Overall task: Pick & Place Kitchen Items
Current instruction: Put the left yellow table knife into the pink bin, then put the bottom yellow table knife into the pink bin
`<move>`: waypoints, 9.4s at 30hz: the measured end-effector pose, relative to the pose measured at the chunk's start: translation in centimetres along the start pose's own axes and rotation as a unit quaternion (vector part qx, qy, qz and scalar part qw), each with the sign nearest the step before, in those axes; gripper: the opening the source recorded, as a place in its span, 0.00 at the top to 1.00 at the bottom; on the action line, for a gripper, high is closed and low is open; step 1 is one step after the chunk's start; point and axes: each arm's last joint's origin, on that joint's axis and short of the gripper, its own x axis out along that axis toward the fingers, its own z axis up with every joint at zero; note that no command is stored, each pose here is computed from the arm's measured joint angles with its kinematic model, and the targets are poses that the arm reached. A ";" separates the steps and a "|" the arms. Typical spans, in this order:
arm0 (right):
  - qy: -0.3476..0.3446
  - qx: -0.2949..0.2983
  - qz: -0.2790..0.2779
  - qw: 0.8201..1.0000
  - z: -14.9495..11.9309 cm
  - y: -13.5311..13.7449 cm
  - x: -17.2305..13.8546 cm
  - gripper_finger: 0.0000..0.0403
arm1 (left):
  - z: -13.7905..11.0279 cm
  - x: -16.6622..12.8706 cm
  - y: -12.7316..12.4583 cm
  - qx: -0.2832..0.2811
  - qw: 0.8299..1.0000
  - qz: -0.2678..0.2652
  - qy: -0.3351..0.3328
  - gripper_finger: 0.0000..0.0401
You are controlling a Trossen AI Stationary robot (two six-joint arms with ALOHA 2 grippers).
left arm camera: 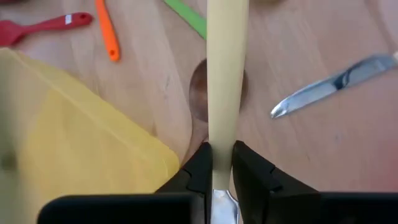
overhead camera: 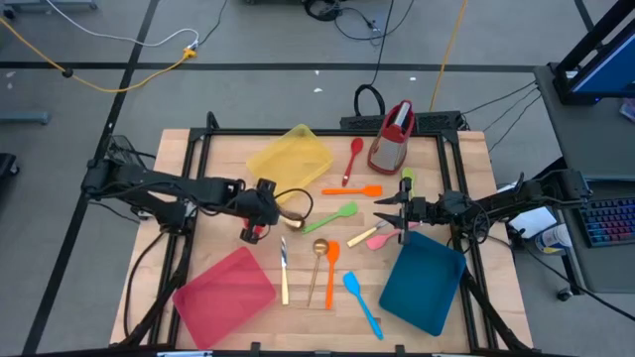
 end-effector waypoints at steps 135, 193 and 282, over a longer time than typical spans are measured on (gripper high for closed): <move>0.030 0.044 0.004 0.999 -0.6 0.1 0.0 0.67 | 5.2 8.1 -6.0 -0.594 0.759 -0.201 0.176 0.62; 0.041 0.056 0.004 0.998 -0.8 0.1 0.0 0.67 | 4.8 11.7 -3.6 -0.482 0.865 -0.111 0.088 0.88; 0.026 0.046 0.003 0.999 -0.5 0.1 0.0 0.67 | 7.5 -6.7 -16.2 -0.553 0.759 0.026 0.344 0.84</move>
